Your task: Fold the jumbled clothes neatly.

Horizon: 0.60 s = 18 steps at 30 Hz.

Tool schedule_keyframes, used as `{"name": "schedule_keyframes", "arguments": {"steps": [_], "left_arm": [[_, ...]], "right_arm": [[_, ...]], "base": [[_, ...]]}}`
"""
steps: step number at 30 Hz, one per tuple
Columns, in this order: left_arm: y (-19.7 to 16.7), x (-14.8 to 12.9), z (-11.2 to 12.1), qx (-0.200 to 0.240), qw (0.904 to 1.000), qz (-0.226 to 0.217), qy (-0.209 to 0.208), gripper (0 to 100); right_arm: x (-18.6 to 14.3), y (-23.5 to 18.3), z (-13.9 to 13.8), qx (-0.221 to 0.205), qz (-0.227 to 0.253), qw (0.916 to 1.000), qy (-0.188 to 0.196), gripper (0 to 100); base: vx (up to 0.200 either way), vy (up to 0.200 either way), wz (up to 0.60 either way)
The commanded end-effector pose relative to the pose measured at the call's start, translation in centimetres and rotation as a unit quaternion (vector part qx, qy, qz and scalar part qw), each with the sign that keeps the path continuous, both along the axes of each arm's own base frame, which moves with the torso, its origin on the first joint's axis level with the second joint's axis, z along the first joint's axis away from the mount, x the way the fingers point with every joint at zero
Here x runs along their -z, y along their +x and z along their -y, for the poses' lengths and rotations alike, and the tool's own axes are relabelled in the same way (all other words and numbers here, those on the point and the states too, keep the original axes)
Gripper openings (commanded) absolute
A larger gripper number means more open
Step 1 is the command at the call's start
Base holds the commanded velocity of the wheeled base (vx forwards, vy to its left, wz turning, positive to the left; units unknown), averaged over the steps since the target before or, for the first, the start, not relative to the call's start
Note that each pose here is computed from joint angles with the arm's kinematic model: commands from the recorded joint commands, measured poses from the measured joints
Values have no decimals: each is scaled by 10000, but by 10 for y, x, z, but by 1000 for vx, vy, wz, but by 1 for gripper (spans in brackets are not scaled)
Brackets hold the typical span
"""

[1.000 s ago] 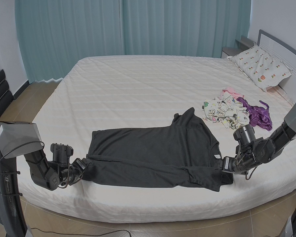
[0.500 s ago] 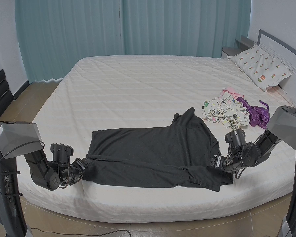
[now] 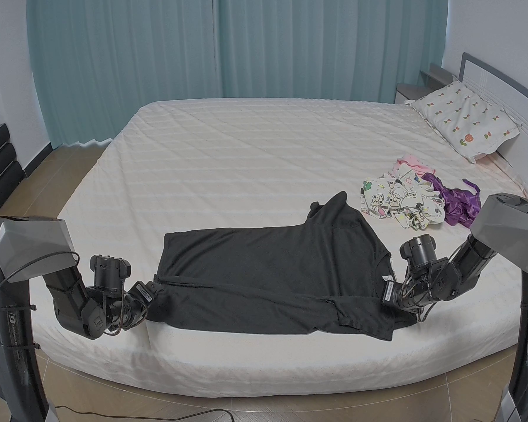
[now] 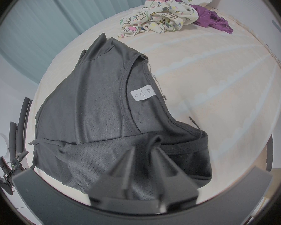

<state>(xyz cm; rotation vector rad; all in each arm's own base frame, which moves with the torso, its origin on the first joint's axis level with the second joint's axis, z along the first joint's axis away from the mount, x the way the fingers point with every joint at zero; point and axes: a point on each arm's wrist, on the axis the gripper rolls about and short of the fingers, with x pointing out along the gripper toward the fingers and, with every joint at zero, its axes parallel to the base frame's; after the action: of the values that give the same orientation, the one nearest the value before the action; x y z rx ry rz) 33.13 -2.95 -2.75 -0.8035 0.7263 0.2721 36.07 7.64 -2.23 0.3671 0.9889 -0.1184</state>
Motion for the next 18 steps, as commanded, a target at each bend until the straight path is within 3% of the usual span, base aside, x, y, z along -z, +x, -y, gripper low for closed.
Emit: {"name": "schedule_keyframes", "arguments": {"steps": [1,18], "left_arm": [[0,0,0,-8,10000,-7,-4,100],[0,0,0,-14,10000,1,-10,100]], "right_arm": [[-2,-1,6,125,-8,9999,60,0],[-15,8,23,798,219,9957,411,0]], "base": [[0,0,0],[0,0,0]]}}
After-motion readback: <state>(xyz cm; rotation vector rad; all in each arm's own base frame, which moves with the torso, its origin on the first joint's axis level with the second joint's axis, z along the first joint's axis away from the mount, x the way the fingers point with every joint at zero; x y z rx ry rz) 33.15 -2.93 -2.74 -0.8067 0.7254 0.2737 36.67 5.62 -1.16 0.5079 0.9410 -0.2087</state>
